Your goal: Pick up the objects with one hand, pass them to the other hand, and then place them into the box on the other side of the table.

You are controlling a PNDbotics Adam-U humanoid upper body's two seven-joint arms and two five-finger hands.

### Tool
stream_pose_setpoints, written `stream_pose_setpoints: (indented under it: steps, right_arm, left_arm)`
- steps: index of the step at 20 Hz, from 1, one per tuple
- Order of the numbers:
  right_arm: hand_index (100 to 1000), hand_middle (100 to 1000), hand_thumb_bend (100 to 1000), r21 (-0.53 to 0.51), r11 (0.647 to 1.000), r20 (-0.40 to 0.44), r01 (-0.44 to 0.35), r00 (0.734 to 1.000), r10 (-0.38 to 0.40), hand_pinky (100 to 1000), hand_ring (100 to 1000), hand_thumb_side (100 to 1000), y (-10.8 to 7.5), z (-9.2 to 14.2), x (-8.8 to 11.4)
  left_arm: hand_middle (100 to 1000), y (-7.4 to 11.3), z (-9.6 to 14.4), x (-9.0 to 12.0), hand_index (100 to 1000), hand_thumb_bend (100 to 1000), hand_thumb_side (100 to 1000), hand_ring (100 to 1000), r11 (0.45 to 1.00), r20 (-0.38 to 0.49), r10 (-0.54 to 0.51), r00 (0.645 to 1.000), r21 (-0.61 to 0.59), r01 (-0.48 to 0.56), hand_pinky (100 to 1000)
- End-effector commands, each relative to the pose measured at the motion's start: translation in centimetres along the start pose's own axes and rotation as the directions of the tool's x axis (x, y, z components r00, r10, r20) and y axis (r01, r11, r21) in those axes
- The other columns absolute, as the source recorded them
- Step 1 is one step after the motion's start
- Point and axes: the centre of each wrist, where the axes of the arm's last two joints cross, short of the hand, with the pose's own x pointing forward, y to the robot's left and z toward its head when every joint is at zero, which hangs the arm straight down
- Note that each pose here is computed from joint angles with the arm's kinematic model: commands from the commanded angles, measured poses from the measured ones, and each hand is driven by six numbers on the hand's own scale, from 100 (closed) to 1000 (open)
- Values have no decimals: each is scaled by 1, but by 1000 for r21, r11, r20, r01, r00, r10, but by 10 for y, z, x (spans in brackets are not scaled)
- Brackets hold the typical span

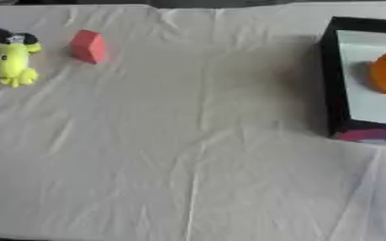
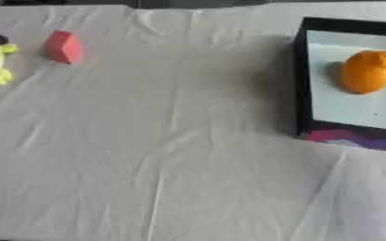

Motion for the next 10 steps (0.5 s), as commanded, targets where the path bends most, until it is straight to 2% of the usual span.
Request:
stream_pose_setpoints:
  steps: [1,6,10]
  right_arm:
    - [891,822,346,-9,1000,26,-8,1000,9,933,820,539,-5,-4,8]
    - [890,819,345,-2,1000,19,-7,1000,7,933,817,541,-4,-3,5]
    - [889,817,344,5,1000,18,-3,1000,3,933,816,542,-2,-3,4]
  left_arm:
    - [755,14,-1,-6,833,896,512,824,1000,-51,-5,999,22,6,838]
    - [738,1,-7,-13,803,905,571,813,1000,-160,-27,987,7,28,826]
    - [723,-8,-11,-12,788,884,616,803,1000,-208,-22,978,7,24,811]
